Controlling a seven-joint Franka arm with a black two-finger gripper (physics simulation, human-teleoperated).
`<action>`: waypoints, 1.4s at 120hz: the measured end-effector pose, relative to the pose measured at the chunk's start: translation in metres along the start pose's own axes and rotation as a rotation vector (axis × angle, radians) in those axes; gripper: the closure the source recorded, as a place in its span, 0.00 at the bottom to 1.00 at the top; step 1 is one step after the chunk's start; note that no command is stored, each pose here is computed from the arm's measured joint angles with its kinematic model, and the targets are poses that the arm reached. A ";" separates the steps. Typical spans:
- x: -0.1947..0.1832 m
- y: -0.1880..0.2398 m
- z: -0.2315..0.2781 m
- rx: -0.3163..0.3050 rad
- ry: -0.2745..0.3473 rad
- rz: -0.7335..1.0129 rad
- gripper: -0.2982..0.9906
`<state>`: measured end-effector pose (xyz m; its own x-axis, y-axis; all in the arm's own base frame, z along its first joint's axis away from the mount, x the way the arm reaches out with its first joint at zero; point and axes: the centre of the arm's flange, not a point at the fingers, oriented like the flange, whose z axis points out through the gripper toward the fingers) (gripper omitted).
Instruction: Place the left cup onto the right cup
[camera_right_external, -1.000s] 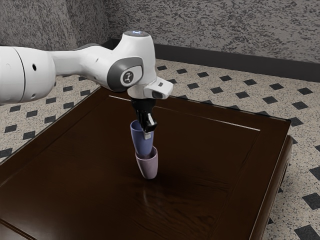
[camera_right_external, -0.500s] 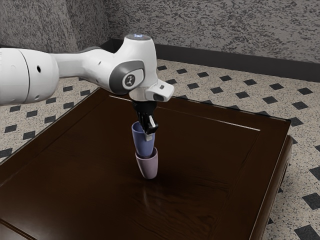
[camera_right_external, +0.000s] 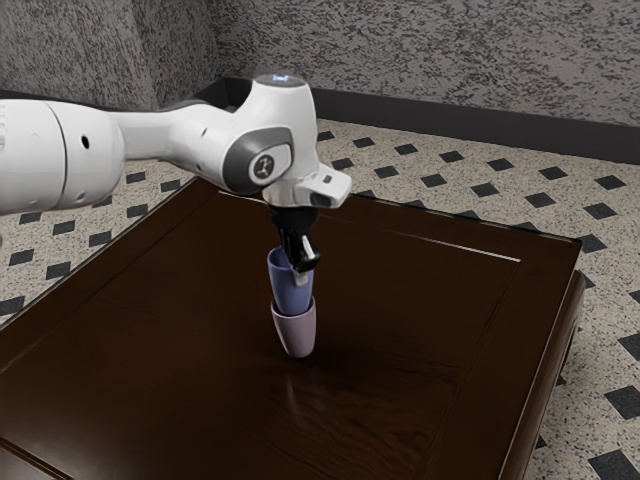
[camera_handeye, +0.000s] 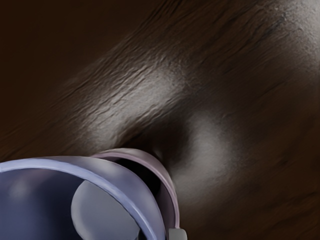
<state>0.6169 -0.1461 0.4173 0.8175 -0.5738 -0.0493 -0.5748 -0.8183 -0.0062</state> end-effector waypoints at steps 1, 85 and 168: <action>0.000 0.000 0.000 0.000 0.000 0.000 0.84; -0.003 0.005 -0.012 -0.003 0.032 0.001 0.28; -0.051 0.001 -0.136 -0.006 0.064 -0.157 0.23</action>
<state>0.5793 -0.1224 0.5558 0.8981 -0.4394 0.0155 -0.4394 -0.8983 -0.0032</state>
